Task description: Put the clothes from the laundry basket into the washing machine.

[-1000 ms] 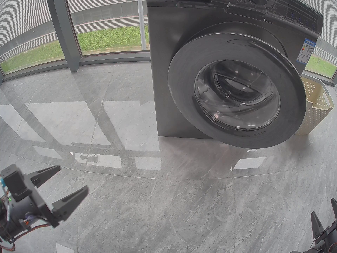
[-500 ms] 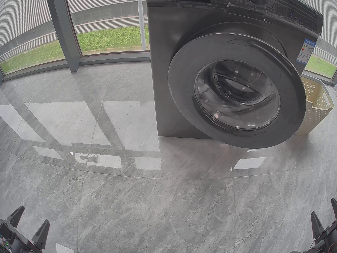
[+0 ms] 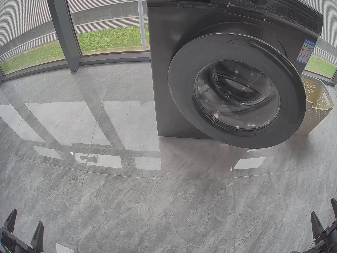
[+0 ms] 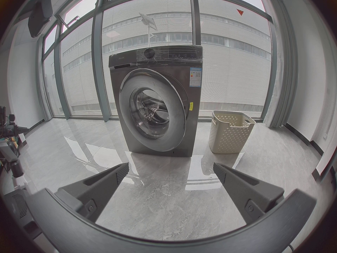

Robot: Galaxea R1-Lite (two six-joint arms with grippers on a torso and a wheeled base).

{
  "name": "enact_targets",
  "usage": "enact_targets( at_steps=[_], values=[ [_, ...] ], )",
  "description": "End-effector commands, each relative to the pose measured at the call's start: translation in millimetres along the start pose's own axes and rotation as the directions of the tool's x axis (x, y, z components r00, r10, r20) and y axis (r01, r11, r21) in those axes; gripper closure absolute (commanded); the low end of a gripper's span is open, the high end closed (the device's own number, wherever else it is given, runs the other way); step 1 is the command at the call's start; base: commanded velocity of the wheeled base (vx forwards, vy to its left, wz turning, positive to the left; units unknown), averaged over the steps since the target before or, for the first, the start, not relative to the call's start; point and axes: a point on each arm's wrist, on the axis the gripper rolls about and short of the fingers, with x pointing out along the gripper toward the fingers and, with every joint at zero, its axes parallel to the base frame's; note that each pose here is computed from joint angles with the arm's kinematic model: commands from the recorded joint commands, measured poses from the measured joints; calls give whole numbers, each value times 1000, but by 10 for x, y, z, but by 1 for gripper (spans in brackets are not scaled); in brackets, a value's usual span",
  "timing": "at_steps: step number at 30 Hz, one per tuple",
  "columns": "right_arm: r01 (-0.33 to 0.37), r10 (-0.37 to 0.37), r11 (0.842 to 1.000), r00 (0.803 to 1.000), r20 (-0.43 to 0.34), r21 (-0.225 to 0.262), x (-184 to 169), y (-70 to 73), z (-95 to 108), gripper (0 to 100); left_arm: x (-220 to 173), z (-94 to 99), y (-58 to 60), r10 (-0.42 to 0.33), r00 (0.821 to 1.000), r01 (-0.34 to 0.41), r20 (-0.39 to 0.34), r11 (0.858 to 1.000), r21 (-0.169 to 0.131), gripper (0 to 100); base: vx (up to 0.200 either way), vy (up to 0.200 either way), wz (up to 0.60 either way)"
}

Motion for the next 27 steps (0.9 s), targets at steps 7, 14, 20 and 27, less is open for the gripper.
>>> enact_targets(
  at_steps=[7, 14, 20, 27],
  values=[
    [4, -4, 1000, 1000, -6, 8, 5, 1, -49, 0, -4, -54, 0, 2, 1000, -2, 5, 1000, -1, 0, 0, -171, 0],
    [-2, 2, 1000, 1000, -6, 0, 5, 2, -49, 0, -4, -55, 0, 0, 1000, 0, 4, 1000, -5, 0, 0, -200, 0],
    [-7, 7, 1000, 1000, -4, 6, 4, 2, -50, 0, -4, -55, 0, 0, 1000, 0, 4, 1000, -1, 0, 0, -167, 0],
    [-4, 4, 1000, 1000, -4, 2, 3, 2, -52, 0, -4, -55, 0, 0, 1000, 0, 4, 1000, 10, 0, 0, 0, -257]
  ],
)
